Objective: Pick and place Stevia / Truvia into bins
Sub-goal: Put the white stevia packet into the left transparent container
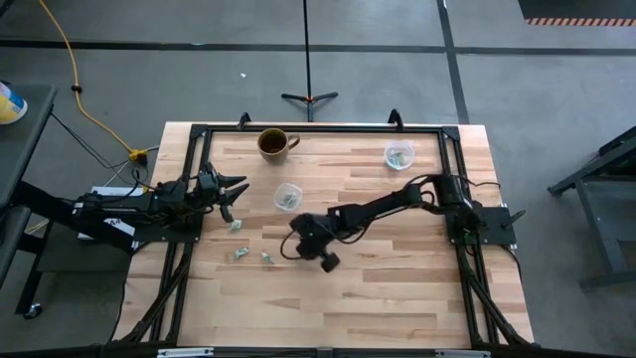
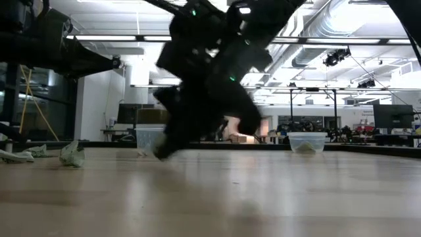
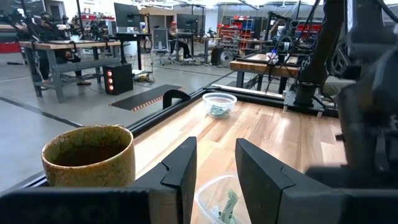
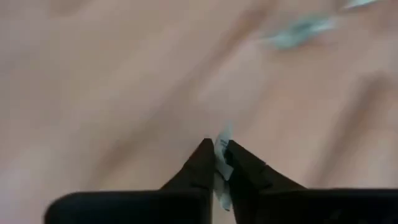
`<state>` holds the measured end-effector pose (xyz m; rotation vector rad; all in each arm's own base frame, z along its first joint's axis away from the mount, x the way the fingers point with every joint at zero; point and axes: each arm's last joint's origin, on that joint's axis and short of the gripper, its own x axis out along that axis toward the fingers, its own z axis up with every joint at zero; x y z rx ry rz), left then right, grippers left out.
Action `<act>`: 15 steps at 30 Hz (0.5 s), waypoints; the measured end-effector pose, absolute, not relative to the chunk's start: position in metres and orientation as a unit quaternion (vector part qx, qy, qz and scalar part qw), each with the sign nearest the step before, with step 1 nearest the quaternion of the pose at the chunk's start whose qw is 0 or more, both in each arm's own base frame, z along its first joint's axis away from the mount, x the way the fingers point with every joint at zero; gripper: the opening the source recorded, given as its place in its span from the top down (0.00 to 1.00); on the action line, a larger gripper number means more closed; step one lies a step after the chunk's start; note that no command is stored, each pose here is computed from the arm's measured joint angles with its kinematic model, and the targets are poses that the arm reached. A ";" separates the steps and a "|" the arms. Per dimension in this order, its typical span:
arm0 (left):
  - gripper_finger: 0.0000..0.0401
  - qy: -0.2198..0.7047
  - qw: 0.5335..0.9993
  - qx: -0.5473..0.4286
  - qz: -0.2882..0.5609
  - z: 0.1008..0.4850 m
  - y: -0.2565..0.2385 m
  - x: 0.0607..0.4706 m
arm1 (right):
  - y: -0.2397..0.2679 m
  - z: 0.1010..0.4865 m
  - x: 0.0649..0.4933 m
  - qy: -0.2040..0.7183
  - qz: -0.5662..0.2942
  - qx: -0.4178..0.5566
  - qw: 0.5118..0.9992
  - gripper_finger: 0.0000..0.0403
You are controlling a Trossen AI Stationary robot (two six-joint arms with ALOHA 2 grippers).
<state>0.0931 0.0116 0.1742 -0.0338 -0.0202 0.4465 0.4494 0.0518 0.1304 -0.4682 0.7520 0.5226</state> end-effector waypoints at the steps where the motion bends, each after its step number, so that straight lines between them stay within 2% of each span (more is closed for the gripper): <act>1: 0.64 -0.010 0.975 -0.017 0.221 0.174 0.012 0.093 | 0.048 0.137 0.452 0.354 0.231 -0.241 0.873 0.96; 4: 0.64 -0.010 0.975 -0.017 0.222 0.174 0.012 0.093 | 0.034 0.159 0.466 0.324 0.180 -0.285 0.884 0.92; 7: 0.64 -0.010 0.975 -0.017 0.222 0.174 0.012 0.093 | 0.011 0.173 0.474 0.318 0.152 -0.302 0.886 0.93; 10: 0.64 -0.010 0.975 -0.017 0.222 0.174 0.012 0.093 | -0.018 0.187 0.479 0.320 0.123 -0.300 0.890 0.98; 15: 0.64 -0.010 0.975 -0.017 0.222 0.174 0.012 0.093 | -0.069 0.195 0.475 0.346 0.083 -0.272 0.894 0.93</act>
